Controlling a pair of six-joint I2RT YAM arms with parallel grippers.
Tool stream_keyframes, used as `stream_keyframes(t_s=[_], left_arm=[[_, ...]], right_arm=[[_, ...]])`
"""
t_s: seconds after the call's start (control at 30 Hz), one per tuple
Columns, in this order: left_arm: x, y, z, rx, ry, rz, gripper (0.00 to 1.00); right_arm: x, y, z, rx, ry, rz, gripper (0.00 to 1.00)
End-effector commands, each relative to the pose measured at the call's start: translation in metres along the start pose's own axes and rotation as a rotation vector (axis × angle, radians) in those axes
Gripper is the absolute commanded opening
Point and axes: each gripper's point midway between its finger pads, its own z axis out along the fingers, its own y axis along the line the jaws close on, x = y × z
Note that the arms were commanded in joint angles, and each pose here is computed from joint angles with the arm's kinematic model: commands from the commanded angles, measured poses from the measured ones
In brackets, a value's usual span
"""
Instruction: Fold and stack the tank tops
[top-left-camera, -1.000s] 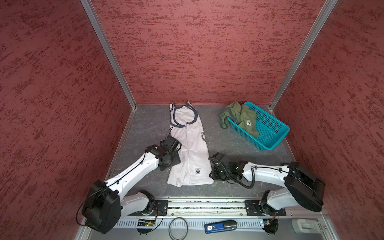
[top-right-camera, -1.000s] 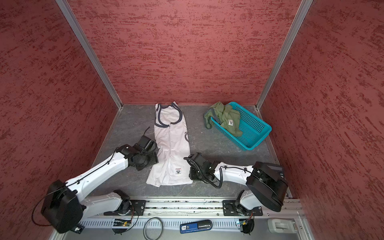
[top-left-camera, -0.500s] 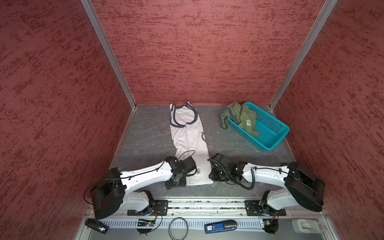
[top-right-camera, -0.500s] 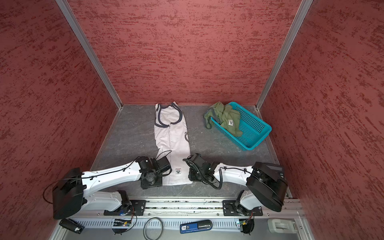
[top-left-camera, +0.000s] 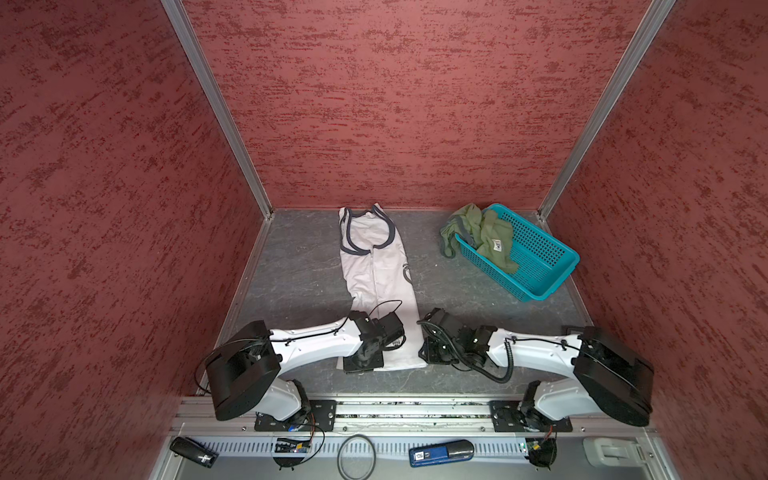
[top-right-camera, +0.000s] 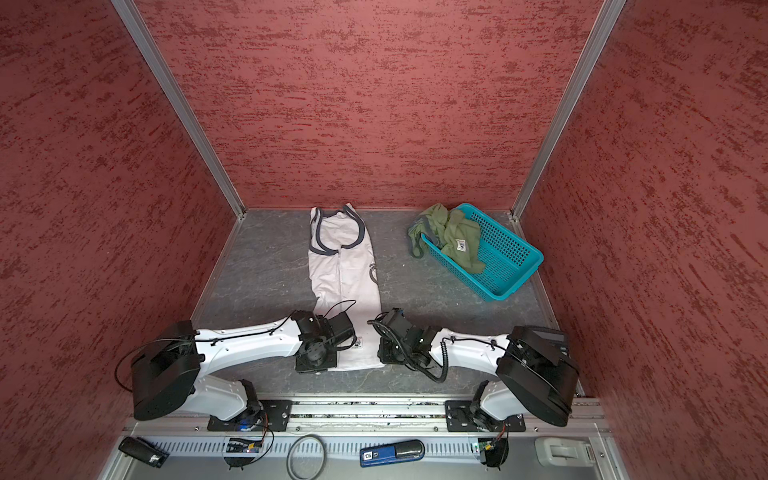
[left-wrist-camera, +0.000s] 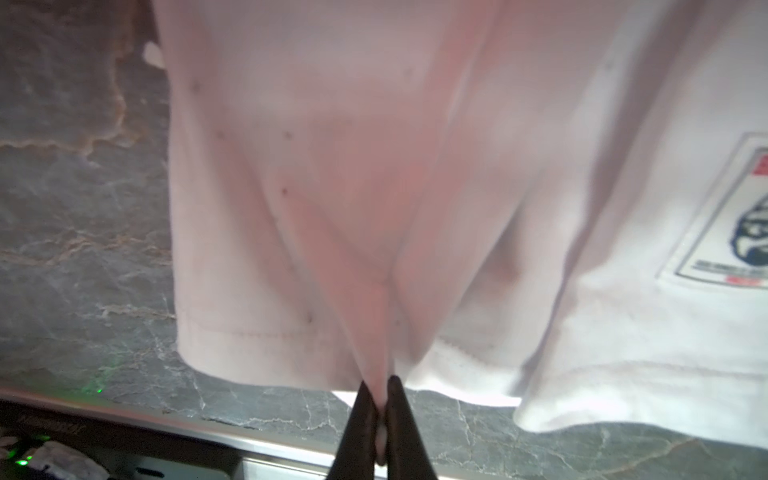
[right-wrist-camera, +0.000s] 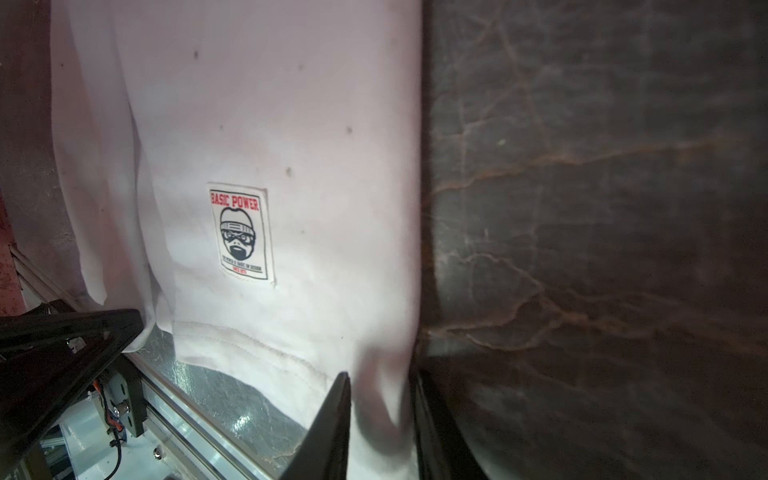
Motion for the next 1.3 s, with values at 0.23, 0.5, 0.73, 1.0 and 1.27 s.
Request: stream_keyframes(t_s=[0.23,0.5,0.73,1.0,1.27], left_arm=[[0.005,-0.045,-0.027,0.006,-0.040,0.093,0.12],[0.010,-0.064,-0.032,0.103,-0.046,0.130,0.54],[0.003,-0.025,-0.059,0.172,-0.156,0.025,0.70],[0.005,0.051,-0.043,0.185,-0.144,-0.208,0.73],[0.019,0.060,-0.009,0.217,-0.044,-0.265,0.59]], right_arm=[[0.007,-0.019,0.003,0.065,0.000,0.019,0.29],[0.005,-0.016,0.002,0.060,-0.004,0.010,0.29],[0.005,-0.016,0.000,0.067,0.000,-0.003,0.29],[0.011,-0.018,0.001,0.066,0.023,0.000,0.28],[0.015,-0.019,0.003,0.074,0.033,0.003,0.29]])
